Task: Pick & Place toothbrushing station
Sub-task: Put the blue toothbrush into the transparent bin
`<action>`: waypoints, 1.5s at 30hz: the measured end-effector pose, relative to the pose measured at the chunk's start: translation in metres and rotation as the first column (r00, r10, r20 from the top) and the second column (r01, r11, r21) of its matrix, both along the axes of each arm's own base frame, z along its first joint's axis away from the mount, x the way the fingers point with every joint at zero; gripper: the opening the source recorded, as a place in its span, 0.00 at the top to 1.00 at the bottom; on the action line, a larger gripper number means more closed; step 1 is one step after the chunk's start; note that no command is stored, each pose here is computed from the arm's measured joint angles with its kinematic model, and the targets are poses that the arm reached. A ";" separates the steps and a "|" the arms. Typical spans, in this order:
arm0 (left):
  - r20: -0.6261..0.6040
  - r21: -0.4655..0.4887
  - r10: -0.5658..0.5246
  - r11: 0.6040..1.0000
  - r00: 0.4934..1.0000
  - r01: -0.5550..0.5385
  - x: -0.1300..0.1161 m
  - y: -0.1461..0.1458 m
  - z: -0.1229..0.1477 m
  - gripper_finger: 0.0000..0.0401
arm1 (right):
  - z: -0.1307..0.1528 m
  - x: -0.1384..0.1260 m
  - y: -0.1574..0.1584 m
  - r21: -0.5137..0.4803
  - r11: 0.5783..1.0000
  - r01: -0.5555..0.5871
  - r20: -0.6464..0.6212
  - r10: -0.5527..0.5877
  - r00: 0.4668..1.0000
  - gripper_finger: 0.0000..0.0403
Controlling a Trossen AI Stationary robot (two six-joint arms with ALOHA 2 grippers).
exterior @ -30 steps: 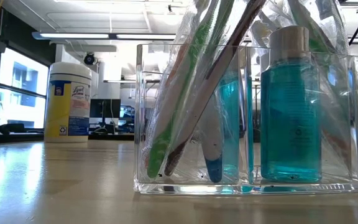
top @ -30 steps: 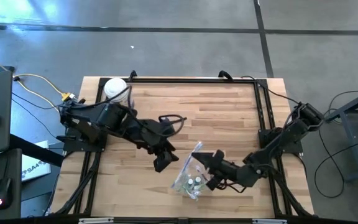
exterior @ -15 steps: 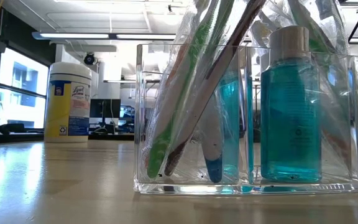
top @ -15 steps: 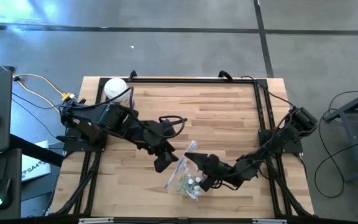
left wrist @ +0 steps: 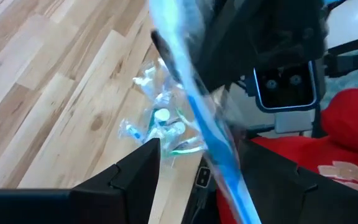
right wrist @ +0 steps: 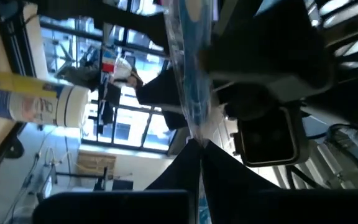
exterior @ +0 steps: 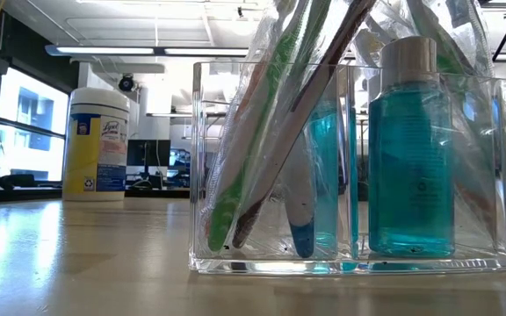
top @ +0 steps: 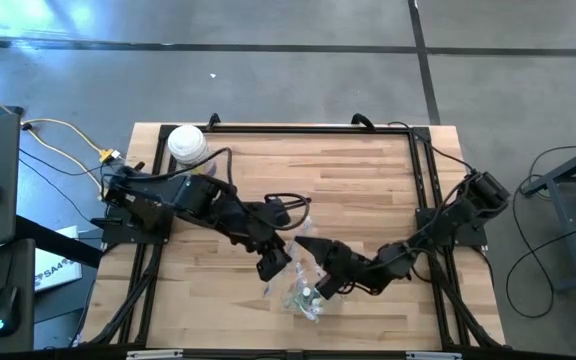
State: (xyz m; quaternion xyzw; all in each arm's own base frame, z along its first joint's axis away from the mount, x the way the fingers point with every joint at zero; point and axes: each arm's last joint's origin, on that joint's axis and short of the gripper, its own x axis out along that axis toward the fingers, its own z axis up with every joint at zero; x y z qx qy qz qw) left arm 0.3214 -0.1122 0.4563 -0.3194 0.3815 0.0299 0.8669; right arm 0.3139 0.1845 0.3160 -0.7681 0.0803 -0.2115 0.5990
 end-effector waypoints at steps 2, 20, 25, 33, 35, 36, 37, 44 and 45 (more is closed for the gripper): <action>-0.013 0.002 -0.010 1.000 1.000 0.010 0.002 -0.001 -0.003 0.47 | 0.000 0.002 -0.004 -0.008 1.000 0.016 -0.004 -0.016 1.000 0.99; -0.023 0.065 -0.118 0.991 0.993 0.119 0.012 -0.006 -0.013 0.47 | 0.000 0.007 -0.014 0.000 0.998 0.067 -0.009 -0.067 0.998 0.99; -0.025 0.065 -0.120 0.991 0.993 0.121 0.012 -0.006 -0.013 0.47 | 0.000 0.007 -0.014 0.004 0.997 0.081 -0.013 -0.080 0.997 0.99; -0.026 0.063 -0.118 0.991 0.993 0.119 0.012 -0.006 -0.013 0.47 | 0.000 0.005 -0.011 0.005 0.997 0.072 -0.013 -0.072 0.997 0.99; -0.026 0.063 -0.118 0.991 0.993 0.119 0.012 -0.006 -0.013 0.47 | 0.000 0.004 -0.009 0.004 0.998 0.067 -0.014 -0.067 0.998 0.99; -0.027 0.063 -0.118 0.991 0.993 0.119 0.012 -0.006 -0.013 0.48 | 0.000 0.004 -0.009 0.003 0.998 0.067 -0.014 -0.067 0.998 0.99; -0.027 0.063 -0.118 0.991 0.993 0.119 0.012 -0.006 -0.013 0.50 | 0.000 0.004 -0.009 0.002 0.998 0.067 -0.015 -0.067 0.998 0.99; -0.036 0.067 -0.118 0.990 0.992 0.120 0.011 -0.005 -0.013 0.81 | 0.000 0.002 -0.005 0.001 0.999 0.055 -0.015 -0.055 0.998 0.99; -0.042 0.071 -0.118 0.990 0.992 0.121 0.011 -0.005 -0.014 0.87 | 0.000 0.002 -0.005 0.002 0.999 0.054 -0.013 -0.054 0.998 0.99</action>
